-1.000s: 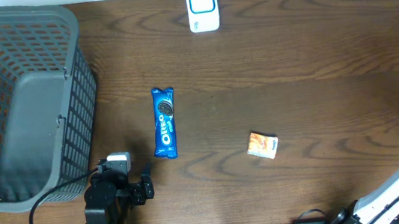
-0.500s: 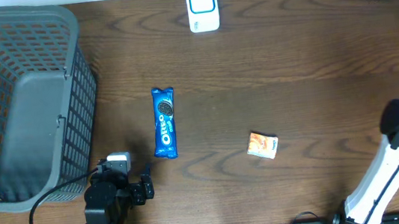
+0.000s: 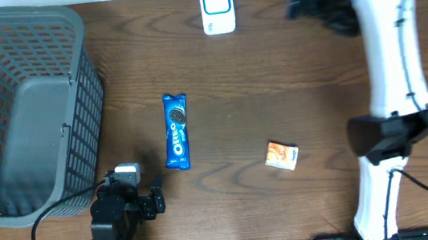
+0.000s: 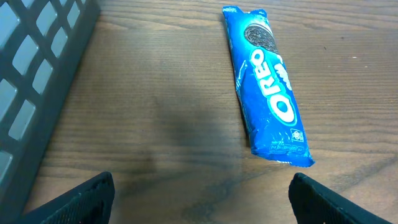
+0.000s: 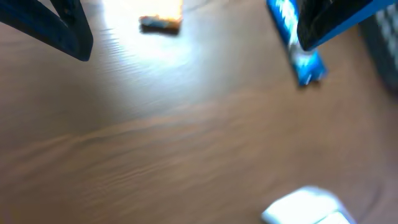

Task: Scan the item barcode
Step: 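Reach the right gripper to the blue Oreo pack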

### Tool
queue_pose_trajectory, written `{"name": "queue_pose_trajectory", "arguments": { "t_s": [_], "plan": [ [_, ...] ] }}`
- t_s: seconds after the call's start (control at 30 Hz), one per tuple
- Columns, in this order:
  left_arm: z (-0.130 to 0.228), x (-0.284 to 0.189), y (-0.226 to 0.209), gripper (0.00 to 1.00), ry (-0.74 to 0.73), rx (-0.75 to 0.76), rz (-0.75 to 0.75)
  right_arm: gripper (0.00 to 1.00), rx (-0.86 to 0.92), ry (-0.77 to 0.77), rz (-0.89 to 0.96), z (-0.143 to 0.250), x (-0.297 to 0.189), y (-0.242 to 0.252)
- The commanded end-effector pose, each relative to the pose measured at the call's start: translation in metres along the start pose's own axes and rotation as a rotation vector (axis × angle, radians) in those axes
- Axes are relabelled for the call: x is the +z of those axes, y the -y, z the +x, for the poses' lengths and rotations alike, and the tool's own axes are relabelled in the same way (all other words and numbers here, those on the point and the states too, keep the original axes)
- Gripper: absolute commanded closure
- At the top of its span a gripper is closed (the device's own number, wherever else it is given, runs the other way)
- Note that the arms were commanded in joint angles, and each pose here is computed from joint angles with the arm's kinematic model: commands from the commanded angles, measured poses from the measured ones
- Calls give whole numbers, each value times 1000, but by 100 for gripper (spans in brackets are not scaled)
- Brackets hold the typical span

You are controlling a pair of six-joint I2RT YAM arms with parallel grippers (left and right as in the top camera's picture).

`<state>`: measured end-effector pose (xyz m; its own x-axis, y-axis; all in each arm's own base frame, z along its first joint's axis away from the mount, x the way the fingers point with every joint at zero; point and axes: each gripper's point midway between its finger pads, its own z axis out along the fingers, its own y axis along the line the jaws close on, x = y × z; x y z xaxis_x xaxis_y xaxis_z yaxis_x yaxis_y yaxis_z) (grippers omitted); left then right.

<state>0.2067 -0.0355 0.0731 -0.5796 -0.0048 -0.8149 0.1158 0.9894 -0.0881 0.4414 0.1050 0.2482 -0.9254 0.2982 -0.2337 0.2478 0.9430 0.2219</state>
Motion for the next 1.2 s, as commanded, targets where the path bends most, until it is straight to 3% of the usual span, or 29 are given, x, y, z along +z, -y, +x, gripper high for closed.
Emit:
{"name": "queue_pose_trajectory", "arguments": {
  "t_s": [0.0, 0.23, 0.37, 0.57, 0.9, 1.17],
  "plan": [
    [6, 2, -1, 10, -10, -4, -5, 1, -147, -35, -50, 34, -1, -49],
    [6, 2, -1, 10, -10, -4, -5, 2, -315, -116, -36, 100, 35, -117],
    [6, 2, -1, 10, -10, -4, -5, 13, -368, -159, -26, 135, 84, -152],
    [6, 2, -1, 10, -10, -4, -5, 15, -474, -197, -20, 193, 146, -196],
    [6, 2, -1, 10, -10, -4, -5, 21, -541, -113, 117, 234, 197, -210],
    [6, 2, -1, 10, -10, -4, -5, 28, -454, -126, 204, 241, 225, -194]
  ]
}}
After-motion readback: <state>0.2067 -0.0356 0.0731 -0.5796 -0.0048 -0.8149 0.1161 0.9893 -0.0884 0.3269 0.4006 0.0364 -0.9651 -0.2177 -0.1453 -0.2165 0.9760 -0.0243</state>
